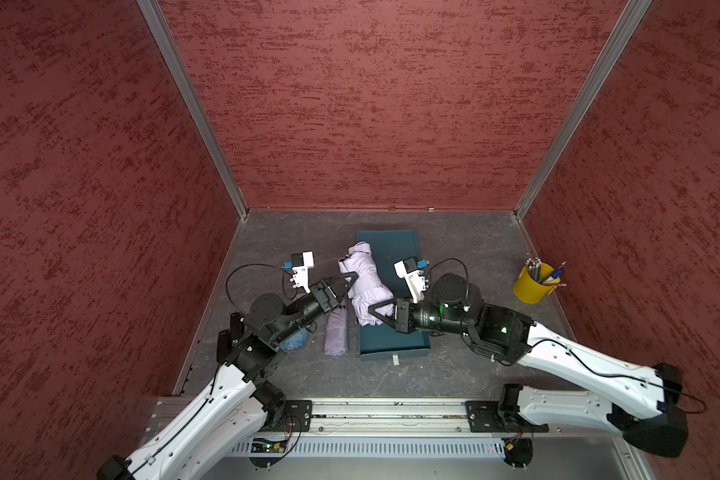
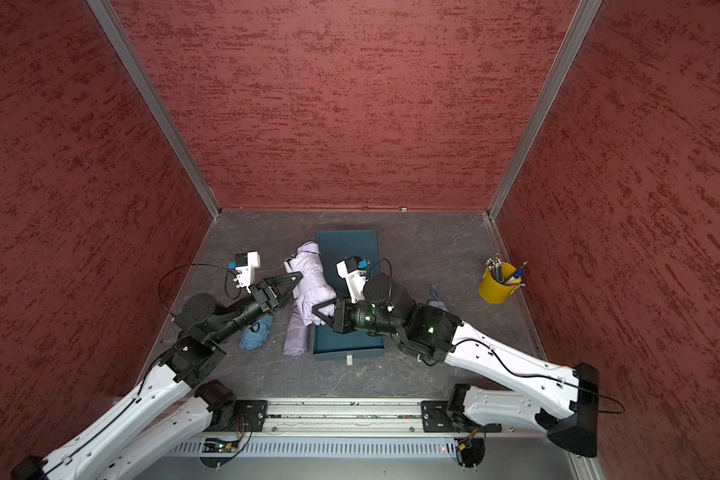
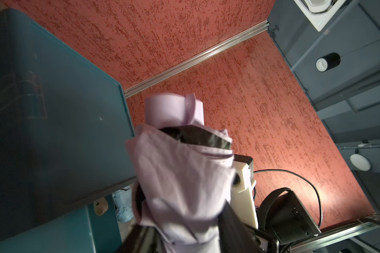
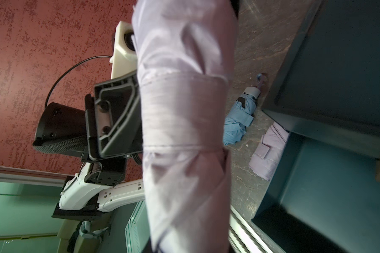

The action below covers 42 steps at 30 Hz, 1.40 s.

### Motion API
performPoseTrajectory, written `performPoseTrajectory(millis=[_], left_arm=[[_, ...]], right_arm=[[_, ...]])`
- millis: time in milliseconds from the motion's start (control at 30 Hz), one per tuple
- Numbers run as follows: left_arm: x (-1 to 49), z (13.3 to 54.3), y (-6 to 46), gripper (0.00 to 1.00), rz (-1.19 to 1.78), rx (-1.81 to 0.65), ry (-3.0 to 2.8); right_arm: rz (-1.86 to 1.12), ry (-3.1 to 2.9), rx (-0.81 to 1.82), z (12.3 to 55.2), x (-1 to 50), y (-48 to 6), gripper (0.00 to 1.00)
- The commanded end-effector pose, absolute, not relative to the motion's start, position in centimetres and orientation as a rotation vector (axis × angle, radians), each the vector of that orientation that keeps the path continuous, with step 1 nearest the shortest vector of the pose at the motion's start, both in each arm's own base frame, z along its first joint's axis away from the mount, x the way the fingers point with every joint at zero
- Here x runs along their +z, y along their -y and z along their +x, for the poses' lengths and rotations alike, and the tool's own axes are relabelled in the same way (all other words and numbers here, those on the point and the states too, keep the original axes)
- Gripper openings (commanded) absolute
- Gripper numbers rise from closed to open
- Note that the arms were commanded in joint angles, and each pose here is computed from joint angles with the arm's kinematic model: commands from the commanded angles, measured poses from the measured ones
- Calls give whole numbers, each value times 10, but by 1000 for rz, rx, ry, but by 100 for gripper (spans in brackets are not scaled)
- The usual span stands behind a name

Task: Place the umbrella in the drawer by color
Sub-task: Pick up the umbrella from the center of the board, then place the umbrella in the drawer.

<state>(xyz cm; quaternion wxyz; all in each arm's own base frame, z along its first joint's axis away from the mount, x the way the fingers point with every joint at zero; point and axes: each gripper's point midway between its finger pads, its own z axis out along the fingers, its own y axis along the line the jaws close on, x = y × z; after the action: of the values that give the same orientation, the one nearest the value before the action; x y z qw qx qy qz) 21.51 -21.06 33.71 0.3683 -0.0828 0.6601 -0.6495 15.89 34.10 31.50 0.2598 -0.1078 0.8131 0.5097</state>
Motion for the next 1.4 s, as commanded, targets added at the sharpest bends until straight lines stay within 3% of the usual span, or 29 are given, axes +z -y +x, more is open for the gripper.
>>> performPoseTrajectory(millis=[0, 100, 233, 333, 533, 800, 1100, 1367], left_arm=[[349, 216, 206, 69, -156, -1588, -1666], [346, 222, 195, 84, -156, -1405, -1744], [325, 238, 169, 87, -198, -1065, -1923], [310, 250, 169, 86, -143, -935, -2035], [290, 268, 199, 78, -29, -924, -2144], [258, 282, 216, 73, 13, -849, -2208], [225, 287, 219, 69, 23, -774, -2282], [210, 285, 215, 65, 49, -679, -2313]], right_arm=[[-262, -2187, 1305, 166, 330, -326, 7], [-263, -2260, 1192, 164, 323, -309, 5], [-322, -2397, 1118, 144, 310, -294, 4], [-331, -2536, 1071, 124, 293, -283, 2], [-377, -2675, 1075, 88, 278, -278, 0], [-398, -2753, 1140, 69, 257, -289, 0], [-331, -2839, 970, 86, 225, -303, 0], [-169, -2853, 971, 115, 209, -321, 0]])
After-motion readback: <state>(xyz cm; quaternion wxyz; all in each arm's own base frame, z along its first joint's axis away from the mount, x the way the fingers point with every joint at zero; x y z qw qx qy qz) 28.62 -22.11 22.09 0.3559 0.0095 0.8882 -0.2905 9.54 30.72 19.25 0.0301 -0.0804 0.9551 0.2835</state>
